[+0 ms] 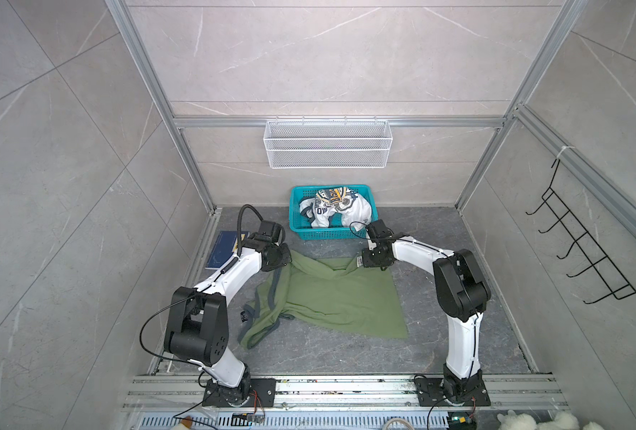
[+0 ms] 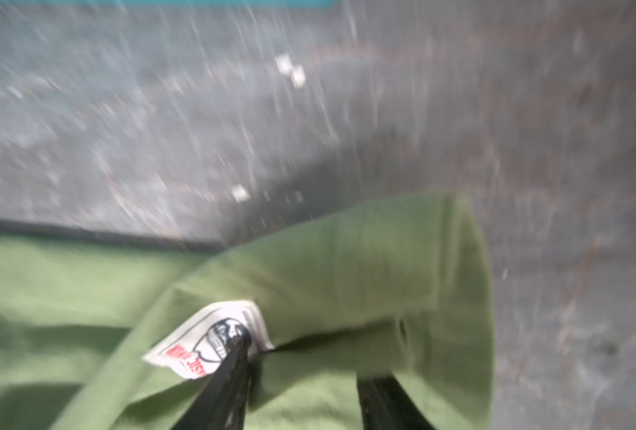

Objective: Fold and stack tank tops
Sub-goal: Smooth out the tank top at the center of the table.

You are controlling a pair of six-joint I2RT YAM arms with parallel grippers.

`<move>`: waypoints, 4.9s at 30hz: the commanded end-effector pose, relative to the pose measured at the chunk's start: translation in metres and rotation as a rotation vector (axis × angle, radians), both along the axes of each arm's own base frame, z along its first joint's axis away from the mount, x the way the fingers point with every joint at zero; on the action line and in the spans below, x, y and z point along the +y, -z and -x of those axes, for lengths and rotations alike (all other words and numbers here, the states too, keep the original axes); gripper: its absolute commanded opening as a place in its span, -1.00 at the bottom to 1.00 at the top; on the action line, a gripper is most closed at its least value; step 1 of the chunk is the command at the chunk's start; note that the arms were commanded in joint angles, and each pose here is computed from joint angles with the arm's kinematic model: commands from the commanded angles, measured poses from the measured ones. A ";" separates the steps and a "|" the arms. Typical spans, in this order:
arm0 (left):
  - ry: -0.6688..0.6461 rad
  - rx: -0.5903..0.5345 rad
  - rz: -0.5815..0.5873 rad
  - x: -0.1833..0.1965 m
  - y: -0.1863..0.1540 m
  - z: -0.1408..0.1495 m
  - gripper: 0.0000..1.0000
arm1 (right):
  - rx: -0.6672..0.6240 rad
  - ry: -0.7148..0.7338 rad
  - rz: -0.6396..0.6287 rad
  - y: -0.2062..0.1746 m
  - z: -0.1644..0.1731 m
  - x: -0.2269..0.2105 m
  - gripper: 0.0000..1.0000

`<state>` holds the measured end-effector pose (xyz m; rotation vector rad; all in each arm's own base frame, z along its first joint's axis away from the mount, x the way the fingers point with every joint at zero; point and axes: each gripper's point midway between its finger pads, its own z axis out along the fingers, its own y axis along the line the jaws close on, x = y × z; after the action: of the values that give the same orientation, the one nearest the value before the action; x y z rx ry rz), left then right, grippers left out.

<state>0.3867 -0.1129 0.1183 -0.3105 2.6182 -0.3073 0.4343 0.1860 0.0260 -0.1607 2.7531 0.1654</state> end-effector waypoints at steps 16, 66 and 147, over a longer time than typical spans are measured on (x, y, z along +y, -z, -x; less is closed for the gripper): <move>-0.010 -0.029 -0.034 0.010 -0.010 0.006 -1.00 | -0.057 0.042 -0.001 -0.031 0.009 -0.009 -0.69; 0.114 -0.628 0.458 0.007 -0.292 0.138 -1.00 | -0.760 0.001 -0.430 -0.425 0.178 -0.053 -1.00; 0.386 0.137 0.129 -0.262 0.043 0.096 0.32 | 0.076 0.534 -0.195 -0.009 0.072 -0.169 0.28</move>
<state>0.2878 -0.3591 0.0515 0.1325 2.8285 -0.5354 0.3712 0.0185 0.0258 0.7037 2.6916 0.2810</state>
